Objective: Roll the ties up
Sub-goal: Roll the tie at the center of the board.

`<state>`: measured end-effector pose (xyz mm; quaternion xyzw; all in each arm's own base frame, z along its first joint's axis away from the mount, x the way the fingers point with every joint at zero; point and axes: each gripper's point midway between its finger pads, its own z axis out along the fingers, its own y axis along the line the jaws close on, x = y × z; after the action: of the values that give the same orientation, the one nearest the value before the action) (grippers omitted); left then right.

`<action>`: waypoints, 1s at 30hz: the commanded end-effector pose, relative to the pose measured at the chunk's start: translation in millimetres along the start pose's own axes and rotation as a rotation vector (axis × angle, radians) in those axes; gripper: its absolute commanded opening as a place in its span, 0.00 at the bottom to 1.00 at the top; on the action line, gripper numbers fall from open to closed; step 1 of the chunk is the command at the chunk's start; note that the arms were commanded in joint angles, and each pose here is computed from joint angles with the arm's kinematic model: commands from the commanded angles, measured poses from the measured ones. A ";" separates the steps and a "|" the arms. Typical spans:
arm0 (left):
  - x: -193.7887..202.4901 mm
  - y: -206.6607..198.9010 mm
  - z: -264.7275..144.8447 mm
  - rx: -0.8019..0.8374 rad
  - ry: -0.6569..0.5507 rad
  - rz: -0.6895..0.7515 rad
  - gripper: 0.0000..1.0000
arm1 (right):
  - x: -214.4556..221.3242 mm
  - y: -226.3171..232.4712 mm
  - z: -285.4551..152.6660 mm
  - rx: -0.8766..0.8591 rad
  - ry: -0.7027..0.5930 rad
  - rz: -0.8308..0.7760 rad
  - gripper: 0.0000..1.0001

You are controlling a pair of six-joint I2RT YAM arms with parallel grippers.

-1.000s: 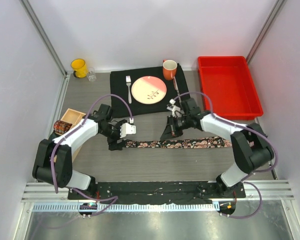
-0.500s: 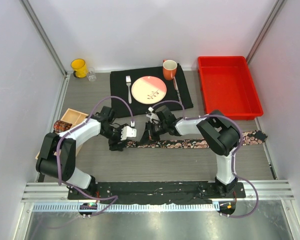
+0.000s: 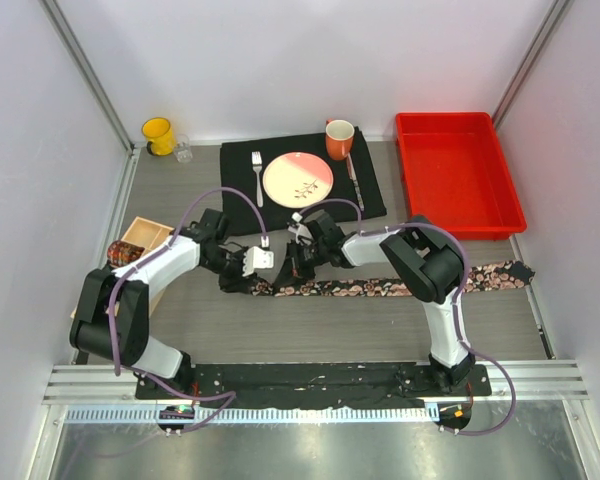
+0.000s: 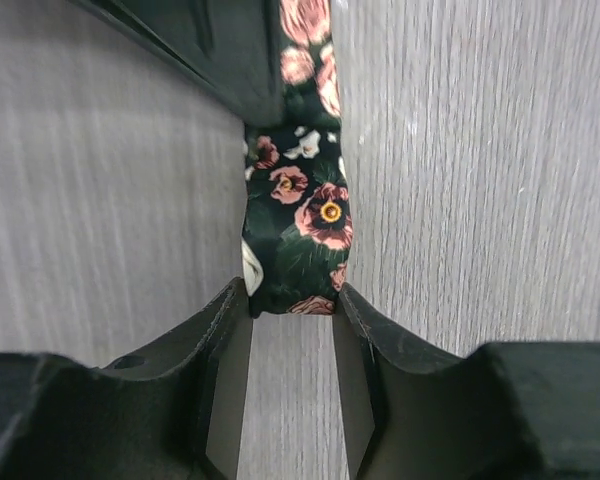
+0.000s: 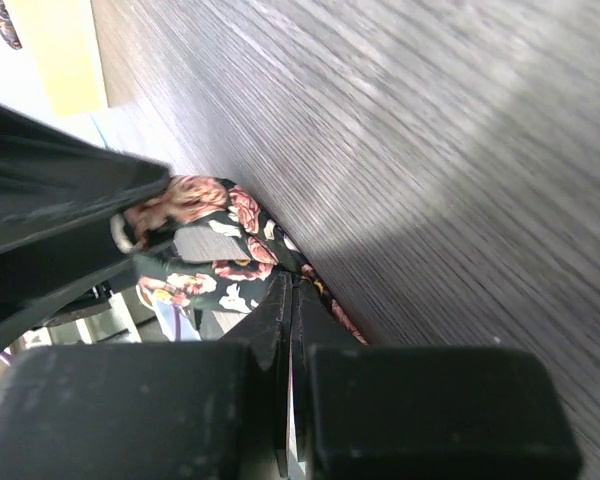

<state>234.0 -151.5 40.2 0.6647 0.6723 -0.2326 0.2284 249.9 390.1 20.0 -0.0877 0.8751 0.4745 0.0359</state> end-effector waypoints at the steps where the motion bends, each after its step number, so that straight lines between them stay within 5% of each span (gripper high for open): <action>1: -37.9 4.9 -12.4 -0.014 -0.091 0.015 0.40 | -13.8 0.1 1.4 0.048 -0.036 -0.082 0.01; 15: -53.9 2.6 -10.0 -0.004 -0.059 0.005 0.37 | 10.2 32.0 -60.2 0.023 0.074 -0.168 0.01; 30: -74.9 7.3 11.6 0.006 -0.028 0.004 0.39 | 17.8 -17.3 -23.1 0.091 0.110 -0.083 0.01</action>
<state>228.2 -202.5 71.4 0.6645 0.6682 -0.2492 0.2232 222.5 354.8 17.5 -0.1380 0.8899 0.4344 -0.0198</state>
